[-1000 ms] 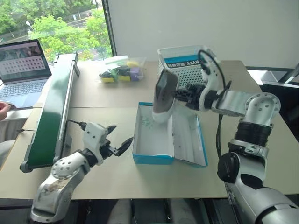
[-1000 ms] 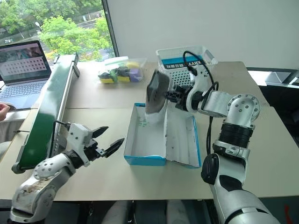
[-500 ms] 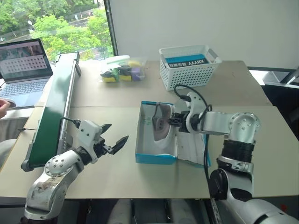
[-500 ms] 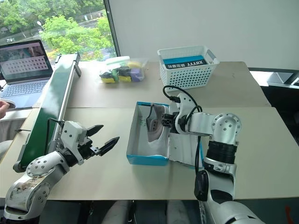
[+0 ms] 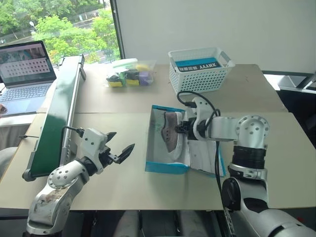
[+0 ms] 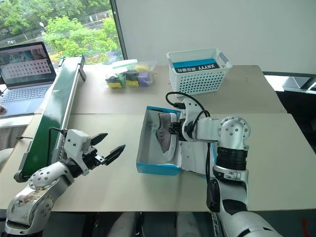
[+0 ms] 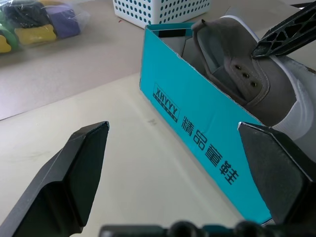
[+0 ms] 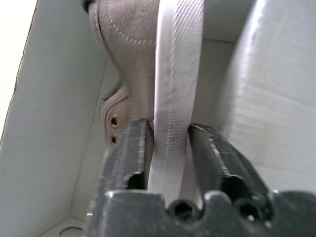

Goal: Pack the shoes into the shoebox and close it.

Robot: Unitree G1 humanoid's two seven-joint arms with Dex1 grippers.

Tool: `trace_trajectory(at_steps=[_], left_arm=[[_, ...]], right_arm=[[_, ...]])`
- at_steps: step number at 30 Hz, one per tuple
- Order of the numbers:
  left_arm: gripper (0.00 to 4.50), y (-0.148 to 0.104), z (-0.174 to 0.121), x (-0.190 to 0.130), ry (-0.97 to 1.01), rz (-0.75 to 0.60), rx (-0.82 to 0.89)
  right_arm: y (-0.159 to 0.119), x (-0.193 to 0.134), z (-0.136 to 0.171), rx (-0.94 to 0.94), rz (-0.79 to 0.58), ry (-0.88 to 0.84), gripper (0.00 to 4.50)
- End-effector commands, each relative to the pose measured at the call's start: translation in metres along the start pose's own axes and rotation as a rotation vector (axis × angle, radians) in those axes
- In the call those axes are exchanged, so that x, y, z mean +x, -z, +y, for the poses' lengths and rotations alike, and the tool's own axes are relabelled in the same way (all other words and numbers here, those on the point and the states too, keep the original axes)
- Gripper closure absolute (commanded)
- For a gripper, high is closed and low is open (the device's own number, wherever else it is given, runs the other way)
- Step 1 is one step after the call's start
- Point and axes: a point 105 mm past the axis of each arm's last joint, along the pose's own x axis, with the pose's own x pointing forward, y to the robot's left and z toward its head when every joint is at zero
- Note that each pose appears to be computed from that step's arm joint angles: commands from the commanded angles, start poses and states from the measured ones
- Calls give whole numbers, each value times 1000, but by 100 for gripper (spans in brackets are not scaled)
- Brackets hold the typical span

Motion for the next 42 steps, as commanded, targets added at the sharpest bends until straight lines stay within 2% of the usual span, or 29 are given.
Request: trace_trajectory(at_steps=[1,3,5,7,11,15,19,23,25,28,35,42], left_arm=[[0,-11,-4,-3,2,-40,37],[0,-11,-3,-3,-8,-39,39],[0,-10,0,-4,-24,-38,40],[0,-11,10,-6,-87,-55,32],[0,-15,53,-15,-352,-108,34],[0,-19,80,-27,-549,-152,36],[0,-20,104,-47,-737,-189,1],[0,-11,115,-60,-814,-175,-39],[0,-7,118,-63,-838,-166,-47],[0,-3,120,-66,-857,-150,-66],[0,7,124,-78,-911,-120,-127],[0,11,123,-82,-924,-108,-148]], right_arm=[[-16,-8,7,-13,-55,-19,146],[-23,-10,11,-25,-86,-17,71],[-32,-14,13,-50,-122,-4,71],[-50,-21,19,-70,-217,-14,71],[-84,-36,31,-253,-430,-17,71],[-94,-39,37,-510,-547,-3,71],[-64,-40,76,-809,-602,-279,71],[-25,-39,95,-778,-550,-603,71],[-9,-35,96,-760,-517,-698,71],[6,-24,92,-768,-476,-740,71],[19,-13,93,-830,-448,-743,71],[22,-11,98,-833,-445,-736,71]])
